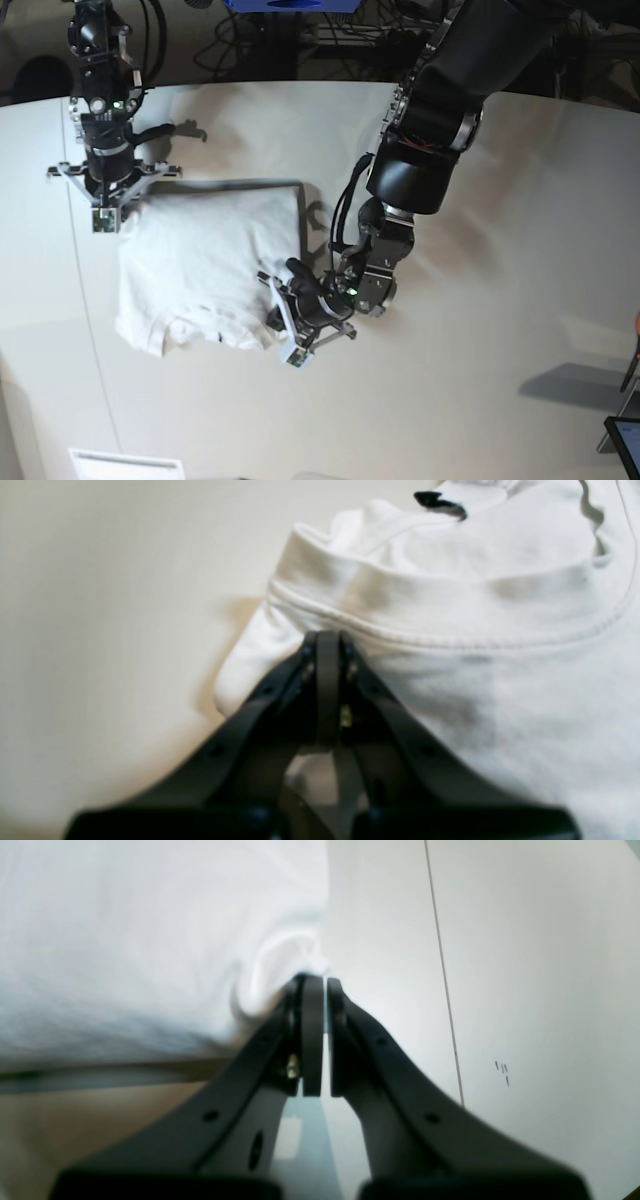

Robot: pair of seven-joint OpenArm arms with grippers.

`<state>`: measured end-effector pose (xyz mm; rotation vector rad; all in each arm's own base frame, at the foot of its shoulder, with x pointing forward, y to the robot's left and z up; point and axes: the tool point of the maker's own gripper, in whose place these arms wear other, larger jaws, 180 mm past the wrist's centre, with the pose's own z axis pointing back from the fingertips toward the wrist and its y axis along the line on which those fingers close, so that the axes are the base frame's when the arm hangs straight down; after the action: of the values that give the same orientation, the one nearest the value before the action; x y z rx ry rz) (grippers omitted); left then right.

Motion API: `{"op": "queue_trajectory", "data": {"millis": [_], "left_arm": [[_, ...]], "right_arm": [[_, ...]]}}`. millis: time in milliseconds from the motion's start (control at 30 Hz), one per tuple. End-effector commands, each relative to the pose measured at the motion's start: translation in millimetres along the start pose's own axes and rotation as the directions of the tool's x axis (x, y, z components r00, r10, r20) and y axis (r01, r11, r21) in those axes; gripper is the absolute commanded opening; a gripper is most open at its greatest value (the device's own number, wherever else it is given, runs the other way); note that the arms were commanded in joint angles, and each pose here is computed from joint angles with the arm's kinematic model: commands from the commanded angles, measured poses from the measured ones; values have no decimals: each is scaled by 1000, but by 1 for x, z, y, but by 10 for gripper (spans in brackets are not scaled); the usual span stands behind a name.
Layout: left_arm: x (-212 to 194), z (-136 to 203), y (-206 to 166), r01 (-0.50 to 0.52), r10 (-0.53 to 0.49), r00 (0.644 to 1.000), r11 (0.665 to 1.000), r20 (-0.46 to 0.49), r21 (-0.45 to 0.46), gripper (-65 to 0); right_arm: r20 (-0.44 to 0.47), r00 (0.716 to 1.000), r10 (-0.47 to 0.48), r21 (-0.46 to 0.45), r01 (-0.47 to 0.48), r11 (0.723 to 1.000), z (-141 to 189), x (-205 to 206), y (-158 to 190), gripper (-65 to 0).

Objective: Fold the T-shirt properly
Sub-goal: 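Push the folded shirt's edge with the left gripper to square it, then move both grippers over the folded shirt's edge opposite the collar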

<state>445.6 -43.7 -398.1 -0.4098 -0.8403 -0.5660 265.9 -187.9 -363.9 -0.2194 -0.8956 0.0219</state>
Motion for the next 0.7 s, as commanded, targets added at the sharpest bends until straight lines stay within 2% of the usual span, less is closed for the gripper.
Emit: {"op": "queue_trajectory", "data": {"millis": [0, 133, 300, 433, 567, 667], "left_arm": [[29, 1, 2, 22, -22, 998, 1000, 56, 5, -650], [47, 4, 11, 29, -30, 996, 999, 81, 20, -650], [68, 8, 19, 44, -47, 993, 998, 111, 34, -650], [81, 11, 22, 50, -55, 990, 998, 132, 40, -650], [87, 19, 17, 33, -39, 983, 999, 180, 39, -650], [87, 33, 13, 12, -22, 977, 999, 213, 46, -650]], "right_arm": [[52, 999, 8, -12, -7, 1000, 1, 14, -5, -633], [60, 998, 8, -12, -8, 1000, 2, 15, -5, -633], [181, 983, 13, -18, -10, 1000, 8, 35, -7, -633], [235, 972, -14, -93, 37, 995, 11, 54, -36, -633], [229, 972, -58, -180, 101, 978, 10, 55, -69, -633], [229, 972, -42, -163, 81, 983, 10, 56, -67, -633]]}}
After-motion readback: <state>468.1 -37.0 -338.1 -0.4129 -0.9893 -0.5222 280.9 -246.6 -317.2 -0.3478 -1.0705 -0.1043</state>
